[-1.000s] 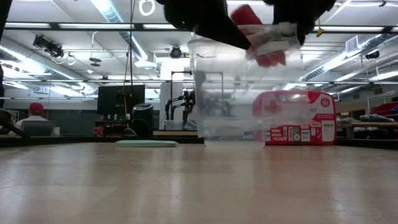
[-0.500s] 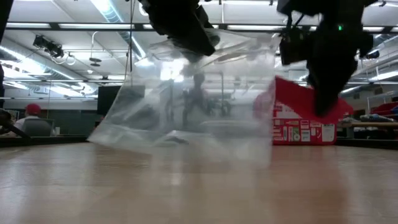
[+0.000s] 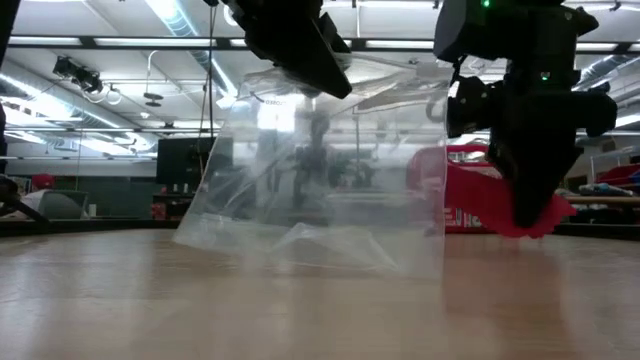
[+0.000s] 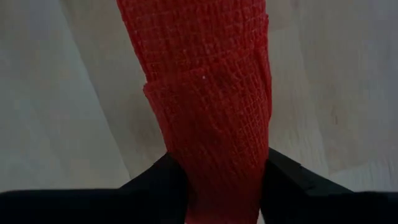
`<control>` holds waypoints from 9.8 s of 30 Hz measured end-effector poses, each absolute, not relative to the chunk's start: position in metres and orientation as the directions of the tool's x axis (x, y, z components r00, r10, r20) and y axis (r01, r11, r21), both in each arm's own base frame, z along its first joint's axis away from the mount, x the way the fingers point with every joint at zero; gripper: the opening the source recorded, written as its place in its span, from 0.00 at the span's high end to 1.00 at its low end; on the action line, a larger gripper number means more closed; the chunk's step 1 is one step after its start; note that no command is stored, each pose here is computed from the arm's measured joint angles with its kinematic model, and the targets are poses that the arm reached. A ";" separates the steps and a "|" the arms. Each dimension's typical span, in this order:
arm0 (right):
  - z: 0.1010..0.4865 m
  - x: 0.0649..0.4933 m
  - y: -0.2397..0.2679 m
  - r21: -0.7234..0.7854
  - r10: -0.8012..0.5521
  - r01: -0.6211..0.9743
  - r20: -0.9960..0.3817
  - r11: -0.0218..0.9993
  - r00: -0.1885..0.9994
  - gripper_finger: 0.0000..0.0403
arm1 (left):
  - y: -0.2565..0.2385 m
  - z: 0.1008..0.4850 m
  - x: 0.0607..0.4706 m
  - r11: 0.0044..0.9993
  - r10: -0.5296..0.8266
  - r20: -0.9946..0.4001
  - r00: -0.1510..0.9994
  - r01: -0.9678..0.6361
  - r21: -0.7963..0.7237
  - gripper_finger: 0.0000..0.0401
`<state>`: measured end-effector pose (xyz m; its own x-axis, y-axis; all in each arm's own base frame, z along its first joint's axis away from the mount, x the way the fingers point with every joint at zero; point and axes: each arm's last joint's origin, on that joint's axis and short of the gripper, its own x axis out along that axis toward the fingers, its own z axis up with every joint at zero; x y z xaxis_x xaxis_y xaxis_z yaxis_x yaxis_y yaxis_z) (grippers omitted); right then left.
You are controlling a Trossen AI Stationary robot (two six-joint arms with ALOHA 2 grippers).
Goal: Roll bandage
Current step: Put the rolled red bandage into the transparent zip bag
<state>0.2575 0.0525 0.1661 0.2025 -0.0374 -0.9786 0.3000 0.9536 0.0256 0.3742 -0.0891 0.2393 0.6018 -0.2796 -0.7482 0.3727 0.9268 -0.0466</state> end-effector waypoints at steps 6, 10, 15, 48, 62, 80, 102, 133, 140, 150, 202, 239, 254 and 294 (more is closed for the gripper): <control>0.175 0.254 0.052 0.042 -0.024 0.296 -0.977 0.954 0.214 0.50 | -0.089 0.239 0.374 0.934 -0.266 -0.754 0.600 0.355 -0.048 0.99; 0.198 0.252 0.054 0.099 0.001 0.311 -0.953 0.945 0.302 0.48 | -0.087 0.238 0.373 0.938 -0.225 -0.768 0.600 0.347 -0.004 0.99; 0.228 0.258 0.072 0.186 0.048 0.184 -0.818 0.965 0.574 0.49 | -0.084 0.238 0.375 0.936 -0.110 -0.761 0.639 0.324 0.137 0.99; 0.236 0.269 0.092 -0.045 -0.078 0.065 -0.670 0.997 0.738 0.95 | -0.079 0.246 0.383 0.939 0.046 -0.676 0.735 0.198 0.280 0.98; 0.233 0.266 0.091 -0.075 -0.106 0.075 -0.690 0.994 0.716 0.97 | -0.079 0.293 0.383 0.942 0.064 -0.705 0.706 0.190 0.276 0.61; 0.244 0.260 0.093 -0.146 -0.151 0.071 -0.661 0.987 0.735 0.96 | -0.084 0.299 0.359 0.967 0.130 -0.854 0.504 0.127 0.222 0.60; 0.257 0.256 0.102 -0.174 -0.140 0.034 -0.651 0.984 0.746 0.95 | -0.082 0.298 0.359 0.961 0.205 -0.842 0.498 0.061 0.270 0.98; 0.278 0.258 0.102 -0.084 -0.188 0.169 -0.499 0.982 0.846 0.69 | -0.081 0.301 0.364 0.901 0.255 -0.793 0.554 0.161 0.402 1.00; 0.276 0.265 0.083 0.004 -0.133 0.160 -0.539 0.987 0.832 0.69 | -0.081 0.301 0.364 0.903 0.243 -0.799 0.551 0.172 0.393 1.00; 0.257 0.276 0.076 0.002 -0.053 0.070 -0.643 0.998 0.764 0.69 | -0.079 0.303 0.370 0.929 0.117 -0.804 0.583 0.223 0.296 1.00; 0.266 0.273 0.136 -0.481 0.080 -0.358 -0.505 0.801 0.859 0.51 | -0.032 0.279 0.396 0.868 -0.490 -0.579 0.652 0.430 -0.250 1.00; 0.257 0.282 0.101 0.075 0.148 -0.130 -0.618 0.989 0.772 0.55 | -0.027 0.277 0.397 0.949 -0.314 -0.631 0.709 0.253 -0.189 1.00; 0.252 0.285 0.081 0.242 0.136 0.043 -0.673 0.969 0.727 0.45 | -0.027 0.277 0.397 0.950 -0.309 -0.636 0.707 0.266 -0.165 1.00; 0.209 0.304 0.098 0.212 0.170 -0.010 -0.753 0.977 0.635 0.42 | -0.075 0.225 0.406 0.965 -0.232 -0.753 0.616 0.245 -0.097 1.00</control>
